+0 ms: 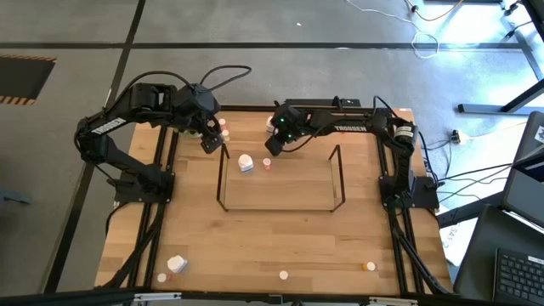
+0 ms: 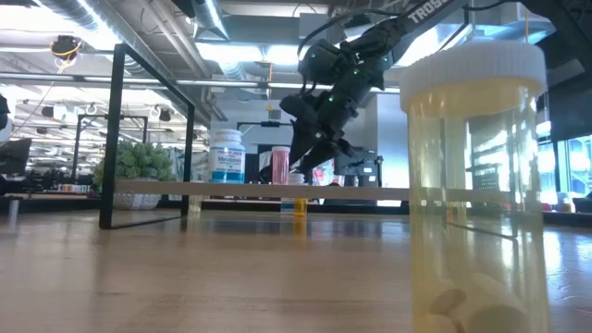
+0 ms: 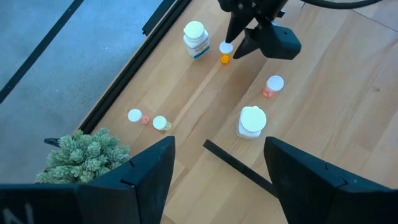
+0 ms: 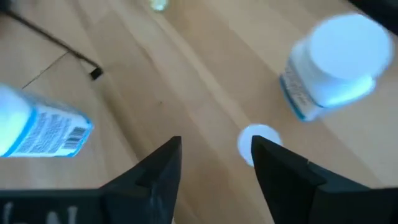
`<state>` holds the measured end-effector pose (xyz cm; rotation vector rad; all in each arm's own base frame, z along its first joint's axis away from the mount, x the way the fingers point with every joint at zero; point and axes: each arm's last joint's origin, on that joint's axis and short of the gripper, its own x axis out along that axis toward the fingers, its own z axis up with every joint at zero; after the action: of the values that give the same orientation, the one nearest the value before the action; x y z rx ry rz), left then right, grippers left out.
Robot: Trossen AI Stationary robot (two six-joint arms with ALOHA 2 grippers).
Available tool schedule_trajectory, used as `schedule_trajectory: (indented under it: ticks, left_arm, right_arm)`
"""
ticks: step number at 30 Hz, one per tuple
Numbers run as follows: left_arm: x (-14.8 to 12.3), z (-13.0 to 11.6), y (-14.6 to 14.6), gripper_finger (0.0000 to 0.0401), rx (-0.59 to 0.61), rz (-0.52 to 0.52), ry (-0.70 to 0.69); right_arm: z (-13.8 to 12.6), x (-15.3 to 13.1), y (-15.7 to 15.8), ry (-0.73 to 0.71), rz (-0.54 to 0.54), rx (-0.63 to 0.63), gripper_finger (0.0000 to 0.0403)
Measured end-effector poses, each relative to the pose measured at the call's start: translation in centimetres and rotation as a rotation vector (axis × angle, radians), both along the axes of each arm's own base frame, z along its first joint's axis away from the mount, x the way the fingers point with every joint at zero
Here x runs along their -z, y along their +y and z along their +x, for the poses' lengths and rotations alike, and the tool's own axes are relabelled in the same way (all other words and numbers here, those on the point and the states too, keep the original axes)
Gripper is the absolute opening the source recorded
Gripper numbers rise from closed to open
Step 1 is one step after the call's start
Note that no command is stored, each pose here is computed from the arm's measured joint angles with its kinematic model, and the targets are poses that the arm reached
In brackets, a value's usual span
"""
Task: Pick and place medicine bottles onto shelf by color
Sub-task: Put the left orange pill bottle on the shelf
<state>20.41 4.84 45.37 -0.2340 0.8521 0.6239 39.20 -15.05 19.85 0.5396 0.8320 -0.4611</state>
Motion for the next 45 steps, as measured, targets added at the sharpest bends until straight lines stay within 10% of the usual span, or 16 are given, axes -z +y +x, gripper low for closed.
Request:
schedule_trajectory:
  ticks: [45]
  left_arm:
    - [0.0,0.0,0.0,0.0241,0.0,0.0,0.0]
  right_arm:
    - [0.1,1.2,-0.7,0.037,-0.031,0.117,0.0204]
